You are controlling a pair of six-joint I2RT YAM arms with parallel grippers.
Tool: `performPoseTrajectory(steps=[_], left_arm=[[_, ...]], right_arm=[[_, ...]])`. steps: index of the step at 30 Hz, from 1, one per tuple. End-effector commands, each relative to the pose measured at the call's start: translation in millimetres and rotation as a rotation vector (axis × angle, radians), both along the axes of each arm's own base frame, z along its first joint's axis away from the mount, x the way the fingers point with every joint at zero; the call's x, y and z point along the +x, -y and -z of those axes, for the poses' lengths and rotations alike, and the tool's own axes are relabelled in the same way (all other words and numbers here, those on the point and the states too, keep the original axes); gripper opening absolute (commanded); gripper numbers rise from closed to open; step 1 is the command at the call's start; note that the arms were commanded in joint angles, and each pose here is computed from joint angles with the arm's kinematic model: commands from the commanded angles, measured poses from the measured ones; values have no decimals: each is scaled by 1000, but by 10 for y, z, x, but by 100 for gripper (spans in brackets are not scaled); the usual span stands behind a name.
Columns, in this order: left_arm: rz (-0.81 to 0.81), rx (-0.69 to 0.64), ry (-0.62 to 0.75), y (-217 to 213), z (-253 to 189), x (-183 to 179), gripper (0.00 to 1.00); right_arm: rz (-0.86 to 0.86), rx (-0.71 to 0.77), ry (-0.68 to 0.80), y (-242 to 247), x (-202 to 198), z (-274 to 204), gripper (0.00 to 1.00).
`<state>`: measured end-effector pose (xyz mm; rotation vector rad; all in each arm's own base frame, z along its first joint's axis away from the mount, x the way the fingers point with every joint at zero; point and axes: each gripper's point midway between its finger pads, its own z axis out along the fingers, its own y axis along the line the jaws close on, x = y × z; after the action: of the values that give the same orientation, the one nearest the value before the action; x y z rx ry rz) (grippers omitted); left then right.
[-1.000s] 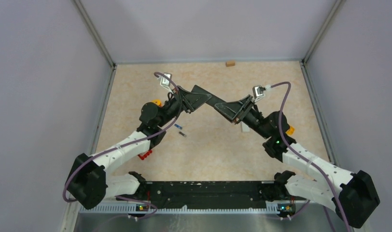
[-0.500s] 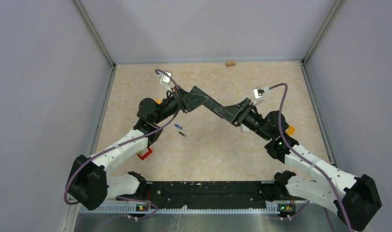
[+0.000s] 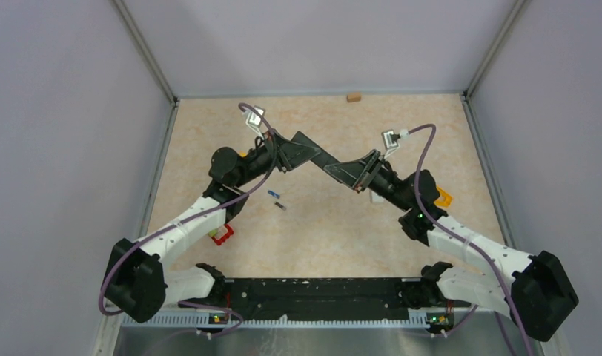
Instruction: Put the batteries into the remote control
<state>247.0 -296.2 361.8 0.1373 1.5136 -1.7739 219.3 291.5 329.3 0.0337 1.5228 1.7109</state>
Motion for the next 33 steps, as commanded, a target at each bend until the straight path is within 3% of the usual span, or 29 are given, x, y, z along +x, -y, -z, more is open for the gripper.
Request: performPoseTrajectory(steps=[1, 12, 15, 24, 33], left_arm=[[7, -64, 107, -92, -374, -93, 0], [33, -110, 60, -167, -408, 23, 0], [12, -99, 45, -170, -313, 81, 0], [-38, -28, 8, -127, 35, 261, 0], [-111, 89, 1, -128, 316, 438, 0]], right_arm=[[32, -4, 15, 96, 70, 135, 13], [-9, -54, 30, 205, 81, 448, 11], [2, -51, 2, 185, 152, 425, 19], [92, -58, -223, 164, 477, 683, 58], [92, -56, -242, 131, 533, 686, 56]])
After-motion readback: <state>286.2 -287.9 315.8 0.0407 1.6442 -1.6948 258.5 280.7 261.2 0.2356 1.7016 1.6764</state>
